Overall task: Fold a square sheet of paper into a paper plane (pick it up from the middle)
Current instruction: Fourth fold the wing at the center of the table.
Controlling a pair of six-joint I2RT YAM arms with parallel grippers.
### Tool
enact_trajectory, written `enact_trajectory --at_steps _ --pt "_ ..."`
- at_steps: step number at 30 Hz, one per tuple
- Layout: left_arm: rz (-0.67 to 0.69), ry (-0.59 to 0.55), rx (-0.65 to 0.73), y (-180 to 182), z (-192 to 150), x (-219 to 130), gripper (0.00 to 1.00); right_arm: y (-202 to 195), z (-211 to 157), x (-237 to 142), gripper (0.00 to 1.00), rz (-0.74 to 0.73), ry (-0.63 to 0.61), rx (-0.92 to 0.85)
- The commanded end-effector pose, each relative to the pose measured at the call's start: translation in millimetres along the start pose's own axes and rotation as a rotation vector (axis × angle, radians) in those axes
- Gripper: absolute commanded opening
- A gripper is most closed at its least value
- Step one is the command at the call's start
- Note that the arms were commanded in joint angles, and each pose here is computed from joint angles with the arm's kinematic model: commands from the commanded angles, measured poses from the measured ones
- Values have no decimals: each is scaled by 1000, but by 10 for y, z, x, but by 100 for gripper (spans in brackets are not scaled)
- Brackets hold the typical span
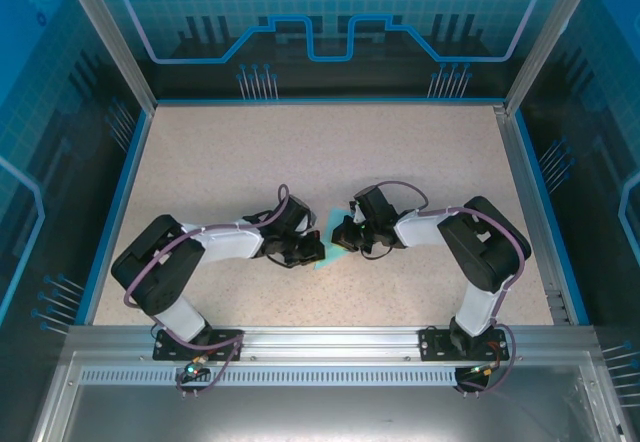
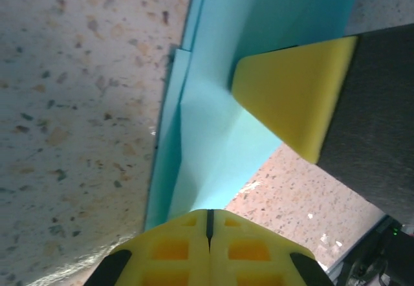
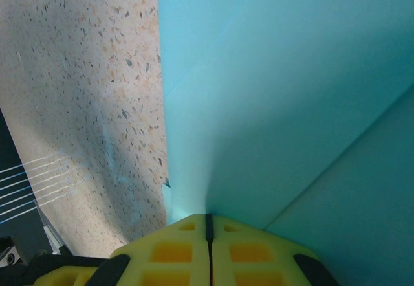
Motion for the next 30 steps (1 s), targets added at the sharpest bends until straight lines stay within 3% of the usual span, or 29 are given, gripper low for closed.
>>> enact_trajectory --at_steps 1,10,21,30 --pt "84 15 -36 226 -98 17 4 -628 -172 121 6 -261 48 92" --pt "127 46 -91 508 -282 97 1 -549 -145 86 6 -231 42 57" --pt "147 59 -108 609 -347 120 0 309 -44 -375 9 70 -55 -333" --pt "152 60 -123 632 -360 131 0 283 -327 -114 8 55 29 -317"
Point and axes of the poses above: each hand's point on the last joint's axis, 136 mm out from that joint toward the fingers, its own x axis out along the fingers, its own y axis along the line the jaws close on, z = x × y, the point moved 6 cm from there along -x, back along the fingers, and after that the axes turned 1 degree about x, right-handed, at the moved point
